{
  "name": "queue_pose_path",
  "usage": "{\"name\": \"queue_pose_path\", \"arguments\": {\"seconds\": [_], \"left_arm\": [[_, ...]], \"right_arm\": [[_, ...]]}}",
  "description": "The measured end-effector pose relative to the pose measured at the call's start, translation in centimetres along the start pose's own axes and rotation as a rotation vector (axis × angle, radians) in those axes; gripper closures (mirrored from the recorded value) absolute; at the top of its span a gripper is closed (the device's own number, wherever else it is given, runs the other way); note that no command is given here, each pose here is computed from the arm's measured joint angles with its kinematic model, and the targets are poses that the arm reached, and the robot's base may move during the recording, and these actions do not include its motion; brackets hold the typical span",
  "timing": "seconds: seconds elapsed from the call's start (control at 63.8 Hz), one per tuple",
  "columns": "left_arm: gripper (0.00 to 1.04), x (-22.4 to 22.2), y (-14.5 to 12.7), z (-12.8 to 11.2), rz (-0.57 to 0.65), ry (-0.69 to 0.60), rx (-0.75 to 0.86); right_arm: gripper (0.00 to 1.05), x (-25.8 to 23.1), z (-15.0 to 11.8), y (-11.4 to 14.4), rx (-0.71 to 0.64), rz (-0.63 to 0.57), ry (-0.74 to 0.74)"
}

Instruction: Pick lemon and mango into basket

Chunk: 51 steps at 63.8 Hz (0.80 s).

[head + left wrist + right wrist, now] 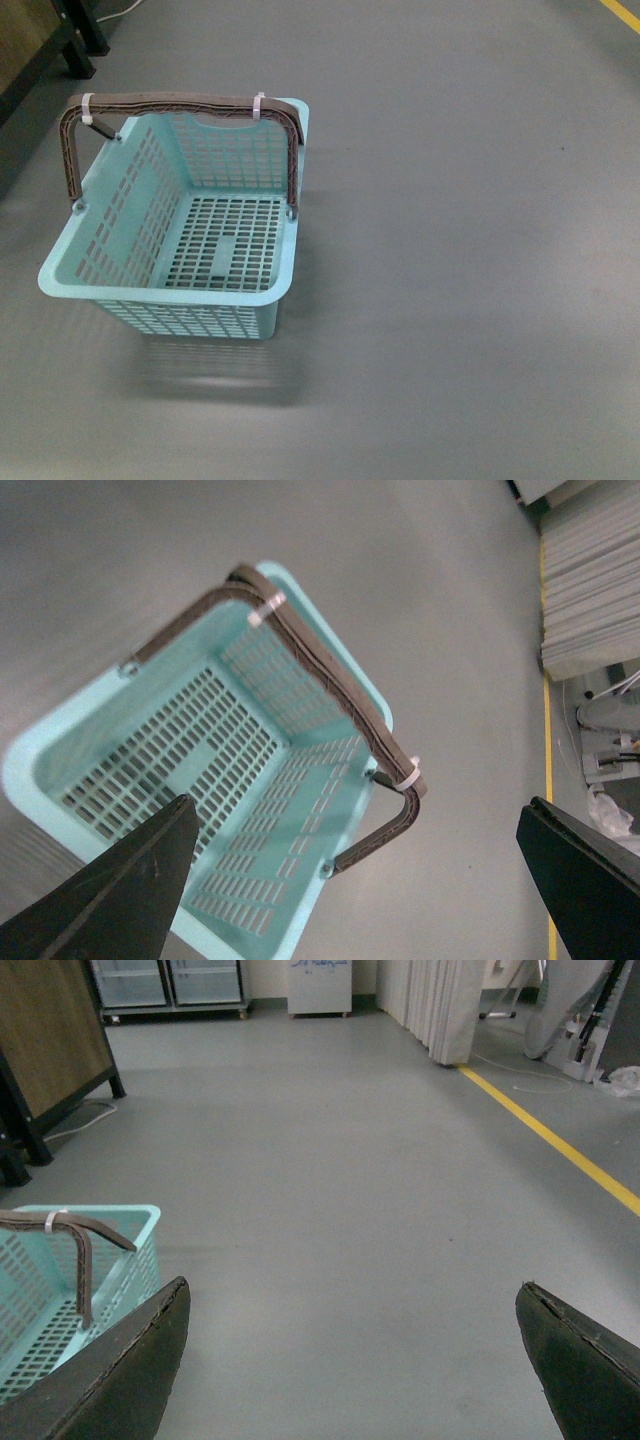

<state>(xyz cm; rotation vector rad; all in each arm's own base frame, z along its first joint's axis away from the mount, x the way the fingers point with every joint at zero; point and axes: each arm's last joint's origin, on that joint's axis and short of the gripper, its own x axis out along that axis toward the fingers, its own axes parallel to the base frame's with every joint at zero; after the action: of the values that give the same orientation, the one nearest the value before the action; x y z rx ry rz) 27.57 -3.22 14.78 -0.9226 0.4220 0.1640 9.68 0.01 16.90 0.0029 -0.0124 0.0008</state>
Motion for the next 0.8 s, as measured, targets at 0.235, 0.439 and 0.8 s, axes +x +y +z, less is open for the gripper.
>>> {"name": "queue_pose_path", "arguments": {"seconds": [0.235,0.439,0.8], "left_arm": [[0.07,11.9,0.1,-4.2,0.133,0.139,-0.153],[0.07,18.9,-2.3,-4.6,0.107,0.129,-0.205],[0.13,25.4,-3.7,-3.7,0.083,0.078,-0.290]], "right_arm": [[0.09,0.0,0.0,0.0,0.000,0.000,0.000],[0.09,0.0,0.0,0.0,0.000,0.000,0.000],[0.09,0.0,0.0,0.0,0.000,0.000,0.000]]}}
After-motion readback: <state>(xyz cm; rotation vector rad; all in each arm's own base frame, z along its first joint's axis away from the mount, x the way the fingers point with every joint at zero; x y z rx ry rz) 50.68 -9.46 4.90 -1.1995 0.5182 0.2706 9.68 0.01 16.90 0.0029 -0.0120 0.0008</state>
